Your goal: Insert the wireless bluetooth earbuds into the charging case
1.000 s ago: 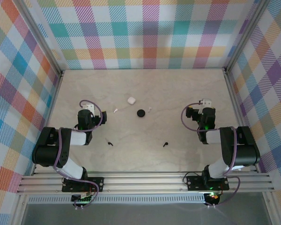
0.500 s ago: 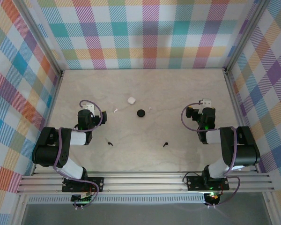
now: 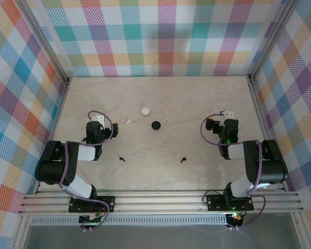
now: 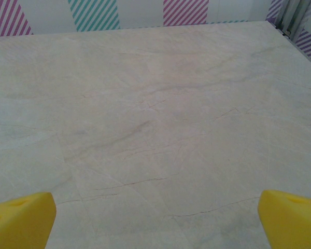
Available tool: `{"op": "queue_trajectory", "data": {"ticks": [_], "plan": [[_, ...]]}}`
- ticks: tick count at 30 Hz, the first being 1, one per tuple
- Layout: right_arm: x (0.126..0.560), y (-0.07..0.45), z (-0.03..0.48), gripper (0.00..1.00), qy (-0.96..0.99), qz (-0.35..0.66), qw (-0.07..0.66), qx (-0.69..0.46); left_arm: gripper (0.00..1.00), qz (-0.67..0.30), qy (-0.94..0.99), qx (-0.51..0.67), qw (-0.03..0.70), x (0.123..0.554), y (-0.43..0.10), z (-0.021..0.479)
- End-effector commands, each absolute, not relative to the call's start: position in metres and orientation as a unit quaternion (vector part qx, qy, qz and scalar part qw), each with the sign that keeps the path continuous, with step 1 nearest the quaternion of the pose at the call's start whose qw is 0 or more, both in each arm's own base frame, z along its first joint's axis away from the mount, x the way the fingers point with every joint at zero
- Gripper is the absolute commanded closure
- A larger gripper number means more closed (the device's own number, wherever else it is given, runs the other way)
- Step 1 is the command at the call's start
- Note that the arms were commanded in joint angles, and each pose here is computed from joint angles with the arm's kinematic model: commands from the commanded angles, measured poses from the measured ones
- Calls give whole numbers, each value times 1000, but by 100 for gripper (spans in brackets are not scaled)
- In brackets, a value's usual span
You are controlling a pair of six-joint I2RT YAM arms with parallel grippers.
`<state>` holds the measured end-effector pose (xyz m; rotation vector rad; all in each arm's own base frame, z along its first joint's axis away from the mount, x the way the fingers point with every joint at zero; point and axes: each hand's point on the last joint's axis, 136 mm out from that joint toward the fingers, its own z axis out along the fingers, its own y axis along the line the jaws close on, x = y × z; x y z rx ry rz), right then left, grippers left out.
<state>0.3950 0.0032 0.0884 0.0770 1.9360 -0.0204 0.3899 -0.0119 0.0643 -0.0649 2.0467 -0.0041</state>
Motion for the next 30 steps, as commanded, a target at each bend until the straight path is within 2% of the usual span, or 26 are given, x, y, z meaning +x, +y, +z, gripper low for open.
{"op": "queue_trajectory", "data": {"ticks": [1, 11, 19, 24, 30], "plan": [[396, 3, 94, 0, 818, -2, 574, 38, 0, -13, 840, -30, 542, 399, -13, 78], [396, 14, 103, 1, 820, 16, 573, 7, 0, -16, 841, -26, 541, 399, -15, 80], [392, 16, 139, 0, 850, 34, 525, 30, 0, 10, 854, -86, 513, 395, 3, 116], [393, 29, 153, 5, 885, 65, 457, 58, 0, -25, 863, -143, 484, 380, 1, 141], [395, 109, 139, 11, 936, 117, 332, -20, 0, -94, 906, -165, 378, 344, -25, 134]]}}
